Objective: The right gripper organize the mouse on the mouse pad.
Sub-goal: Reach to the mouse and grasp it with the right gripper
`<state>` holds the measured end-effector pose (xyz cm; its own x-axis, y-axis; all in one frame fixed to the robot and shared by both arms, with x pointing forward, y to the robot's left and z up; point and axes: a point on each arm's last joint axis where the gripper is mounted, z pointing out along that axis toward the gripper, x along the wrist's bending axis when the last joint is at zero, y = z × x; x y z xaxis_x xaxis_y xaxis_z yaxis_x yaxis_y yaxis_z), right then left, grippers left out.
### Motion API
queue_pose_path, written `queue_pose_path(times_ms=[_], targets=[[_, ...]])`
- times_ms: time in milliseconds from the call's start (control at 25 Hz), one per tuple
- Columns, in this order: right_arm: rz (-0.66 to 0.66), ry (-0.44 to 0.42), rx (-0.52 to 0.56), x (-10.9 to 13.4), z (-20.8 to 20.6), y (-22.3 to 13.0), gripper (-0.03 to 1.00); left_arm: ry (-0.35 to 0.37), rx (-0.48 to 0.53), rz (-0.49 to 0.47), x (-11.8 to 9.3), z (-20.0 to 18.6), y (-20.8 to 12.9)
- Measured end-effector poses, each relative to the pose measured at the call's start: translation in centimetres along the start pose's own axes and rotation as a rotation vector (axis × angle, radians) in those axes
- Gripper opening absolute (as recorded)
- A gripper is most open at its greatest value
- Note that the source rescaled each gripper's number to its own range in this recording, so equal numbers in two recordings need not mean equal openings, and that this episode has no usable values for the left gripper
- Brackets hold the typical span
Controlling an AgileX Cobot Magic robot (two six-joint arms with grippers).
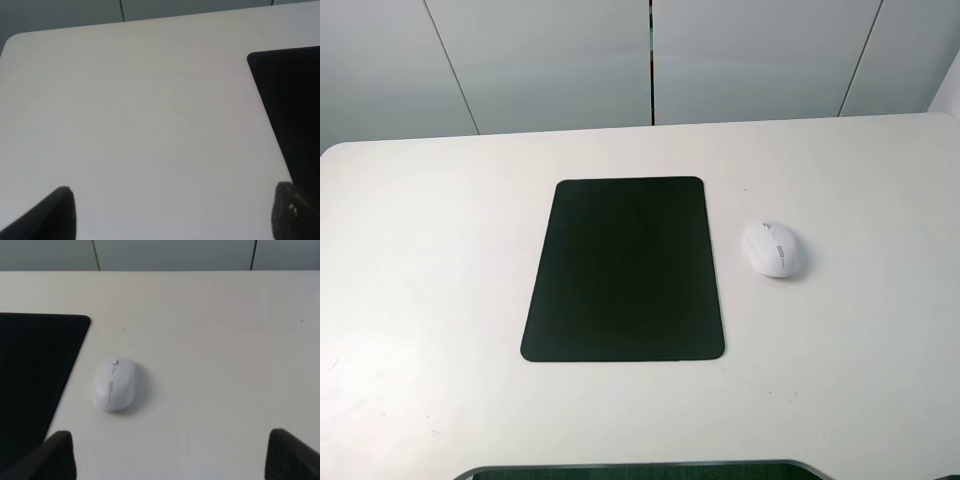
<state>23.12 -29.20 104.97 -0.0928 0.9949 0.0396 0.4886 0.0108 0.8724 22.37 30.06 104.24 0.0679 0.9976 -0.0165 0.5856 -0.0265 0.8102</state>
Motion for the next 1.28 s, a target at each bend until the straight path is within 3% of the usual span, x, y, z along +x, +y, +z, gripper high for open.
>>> queue_pose_path(times_ms=[1280], targets=[[0.000,0.000,0.000,0.00,0.00,0.00,0.48,0.000,0.000,0.000,0.00,0.00,0.00]])
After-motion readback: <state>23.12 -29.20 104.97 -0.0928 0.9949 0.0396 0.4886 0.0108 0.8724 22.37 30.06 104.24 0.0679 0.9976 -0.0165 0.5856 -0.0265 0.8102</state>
